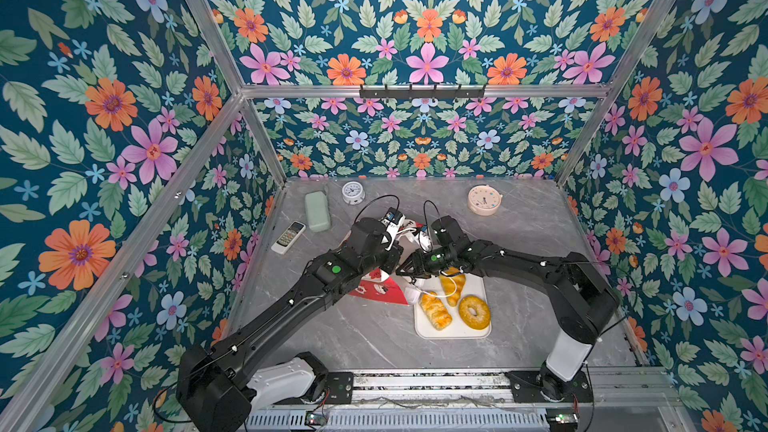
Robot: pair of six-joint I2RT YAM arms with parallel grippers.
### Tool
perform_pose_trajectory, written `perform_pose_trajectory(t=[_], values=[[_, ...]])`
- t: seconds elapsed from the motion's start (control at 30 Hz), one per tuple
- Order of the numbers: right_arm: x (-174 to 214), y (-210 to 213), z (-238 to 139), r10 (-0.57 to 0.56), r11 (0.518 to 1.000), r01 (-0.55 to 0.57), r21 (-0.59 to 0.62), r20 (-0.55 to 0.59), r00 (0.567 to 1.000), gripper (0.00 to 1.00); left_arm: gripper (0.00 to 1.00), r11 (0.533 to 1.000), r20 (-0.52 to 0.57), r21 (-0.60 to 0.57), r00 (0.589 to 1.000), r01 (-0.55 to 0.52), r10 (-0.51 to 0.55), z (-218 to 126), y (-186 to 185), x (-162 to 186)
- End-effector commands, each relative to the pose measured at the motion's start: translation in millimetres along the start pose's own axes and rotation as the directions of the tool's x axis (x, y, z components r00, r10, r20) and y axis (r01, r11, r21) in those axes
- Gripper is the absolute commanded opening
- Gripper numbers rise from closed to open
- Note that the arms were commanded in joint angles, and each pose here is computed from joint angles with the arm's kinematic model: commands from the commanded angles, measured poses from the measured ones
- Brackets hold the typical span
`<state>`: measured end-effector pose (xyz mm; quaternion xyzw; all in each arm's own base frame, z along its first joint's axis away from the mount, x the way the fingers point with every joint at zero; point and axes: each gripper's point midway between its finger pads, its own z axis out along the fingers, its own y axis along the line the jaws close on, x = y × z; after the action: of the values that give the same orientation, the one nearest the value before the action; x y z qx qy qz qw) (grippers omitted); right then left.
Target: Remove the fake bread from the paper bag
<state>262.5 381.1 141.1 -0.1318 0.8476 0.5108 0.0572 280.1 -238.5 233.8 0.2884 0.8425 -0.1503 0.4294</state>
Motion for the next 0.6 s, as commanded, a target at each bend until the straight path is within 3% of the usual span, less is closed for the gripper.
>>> perform_pose_trajectory(t=[0.0, 0.1, 0.33, 0.57], values=[[0, 9, -6, -0.035, 0.999, 0.036, -0.023, 0.028, 0.999, 0.0, 0.0, 0.999, -0.109, 0.03, 0.994, -0.024, 0.027, 5, -5, 22], [13, 2, -13, -0.034, 0.999, 0.034, -0.004, 0.021, 0.999, 0.0, 0.0, 0.999, -0.17, 0.033, 0.985, -0.033, 0.038, 9, -5, 39], [41, -1, -33, -0.034, 0.999, 0.034, 0.025, 0.02, 0.999, 0.0, 0.0, 0.998, -0.201, 0.055, 0.98, 0.014, -0.003, 4, -9, 59], [35, -3, -18, -0.034, 0.999, 0.035, 0.025, -0.014, 0.999, 0.0, 0.0, 0.997, -0.144, 0.064, 0.989, 0.03, -0.02, -12, -10, 60]])
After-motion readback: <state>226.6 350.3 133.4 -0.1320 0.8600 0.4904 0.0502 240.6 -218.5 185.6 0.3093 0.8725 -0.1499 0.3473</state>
